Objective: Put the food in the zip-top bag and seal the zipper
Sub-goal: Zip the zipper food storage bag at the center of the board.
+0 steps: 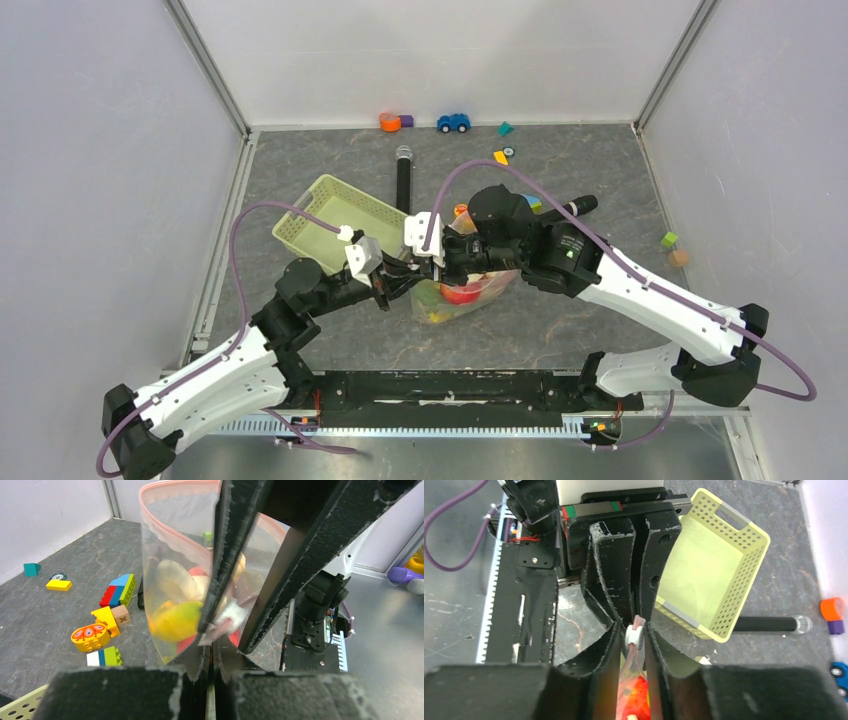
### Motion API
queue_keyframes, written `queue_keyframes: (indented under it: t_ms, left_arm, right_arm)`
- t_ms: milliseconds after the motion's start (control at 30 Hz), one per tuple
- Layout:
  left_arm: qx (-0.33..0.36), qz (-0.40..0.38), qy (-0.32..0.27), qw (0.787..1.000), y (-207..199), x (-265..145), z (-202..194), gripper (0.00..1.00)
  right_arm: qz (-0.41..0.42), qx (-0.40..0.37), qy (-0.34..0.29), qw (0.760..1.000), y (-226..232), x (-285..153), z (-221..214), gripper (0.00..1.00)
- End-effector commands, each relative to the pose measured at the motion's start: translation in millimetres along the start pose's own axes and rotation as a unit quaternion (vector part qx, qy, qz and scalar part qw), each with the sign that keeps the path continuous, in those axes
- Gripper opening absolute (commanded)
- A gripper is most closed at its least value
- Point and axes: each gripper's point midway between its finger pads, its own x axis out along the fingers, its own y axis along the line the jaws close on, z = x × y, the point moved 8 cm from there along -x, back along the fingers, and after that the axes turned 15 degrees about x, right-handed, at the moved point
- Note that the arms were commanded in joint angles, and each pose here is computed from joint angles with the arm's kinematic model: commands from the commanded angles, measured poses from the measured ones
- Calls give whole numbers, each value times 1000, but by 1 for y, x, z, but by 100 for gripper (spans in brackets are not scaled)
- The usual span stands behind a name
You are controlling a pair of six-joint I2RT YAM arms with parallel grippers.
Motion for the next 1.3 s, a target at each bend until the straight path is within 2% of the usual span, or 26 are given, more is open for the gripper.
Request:
queue_keyframes:
  t_ms: [0,100,233,333,467,700,833,967,1267]
  left_arm:
    - [4,12,-37,999,3,-3,18,2]
    - [3,13,-37,999,2,-3,15,2]
    - [9,-4,-42,999,-2,-6,14,2]
    - [18,-20,-49,998,-8,-11,11,2]
    - [40,-49,-78,995,-16,-19,12,2]
    - [37,-60,-83,994,-19,-21,19,2]
    - [19,-45,-59,997,-12,-18,29,2]
    - [-21,-62,-10,998,-14,-12,23,2]
    - [-69,-53,-49,995,-23,-19,13,2]
  right_arm:
    - [-10,11,-11,1000,1,-4,11,23]
    - [-16,24,-16,999,2,-5,9,7]
    - [-47,59,-34,997,1,-8,5,0]
    - [-82,97,-42,991,0,-13,-6,0]
    - [-93,104,-56,989,3,-19,-18,0]
    - [-97,135,-105,981,9,-28,-21,0]
    - [-79,138,-140,977,15,-37,-13,0]
    - [-56,130,-181,973,21,-42,-6,1]
    - [3,110,-203,973,30,-37,-3,1]
